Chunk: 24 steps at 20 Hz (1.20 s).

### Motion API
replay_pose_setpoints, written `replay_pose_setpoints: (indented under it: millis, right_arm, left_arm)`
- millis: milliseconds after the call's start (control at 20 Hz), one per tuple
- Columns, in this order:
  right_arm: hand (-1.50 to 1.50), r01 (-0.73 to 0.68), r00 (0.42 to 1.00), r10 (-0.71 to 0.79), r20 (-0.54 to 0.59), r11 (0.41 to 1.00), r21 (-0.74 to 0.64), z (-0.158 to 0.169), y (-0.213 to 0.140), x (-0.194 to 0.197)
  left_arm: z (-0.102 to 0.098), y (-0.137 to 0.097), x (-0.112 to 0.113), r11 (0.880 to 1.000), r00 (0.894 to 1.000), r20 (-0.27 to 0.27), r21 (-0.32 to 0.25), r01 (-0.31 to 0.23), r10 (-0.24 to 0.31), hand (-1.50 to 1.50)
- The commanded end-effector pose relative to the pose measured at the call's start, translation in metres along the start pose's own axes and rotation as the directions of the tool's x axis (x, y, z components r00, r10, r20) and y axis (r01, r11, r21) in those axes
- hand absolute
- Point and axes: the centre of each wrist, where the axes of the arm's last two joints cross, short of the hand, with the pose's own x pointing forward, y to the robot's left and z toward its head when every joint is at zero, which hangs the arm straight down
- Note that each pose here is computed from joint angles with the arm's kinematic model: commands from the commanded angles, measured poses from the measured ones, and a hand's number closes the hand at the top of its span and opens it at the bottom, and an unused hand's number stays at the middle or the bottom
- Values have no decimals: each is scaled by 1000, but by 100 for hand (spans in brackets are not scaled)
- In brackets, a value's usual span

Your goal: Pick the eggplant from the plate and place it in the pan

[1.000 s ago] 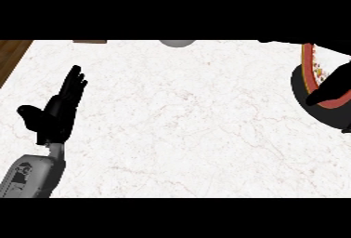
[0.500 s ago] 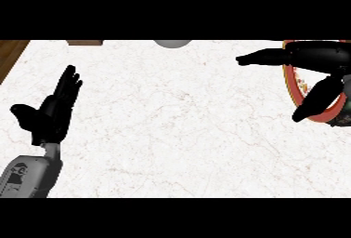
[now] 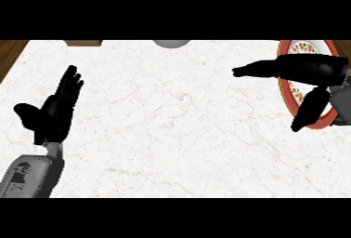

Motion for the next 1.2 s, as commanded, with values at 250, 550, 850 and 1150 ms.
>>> replay_pose_setpoints:
  millis: [250, 550, 850, 1150]
  right_arm:
    - [-150, 21, 1000, -23, 13, 987, 162, -18, 22, -20]
    - [-150, -19, 999, 12, 37, 978, 206, -39, 40, -23]
    - [-150, -87, 996, 78, 46, 969, 233, -39, 58, -15]
    - [-150, -203, 976, 218, -26, 939, 279, -46, 58, -16]
  left_arm:
    - [4, -7, -3, 1000, 1000, 14, 1, 9, -9, 0]
    - [4, -5, 6, 1000, 1000, 1, -20, 0, 0, 0]
    - [-12, 1, 8, 1000, 1000, 11, -6, -6, 6, 0]
    - [3, 16, 15, 1000, 1000, 16, 0, 12, -12, 0]
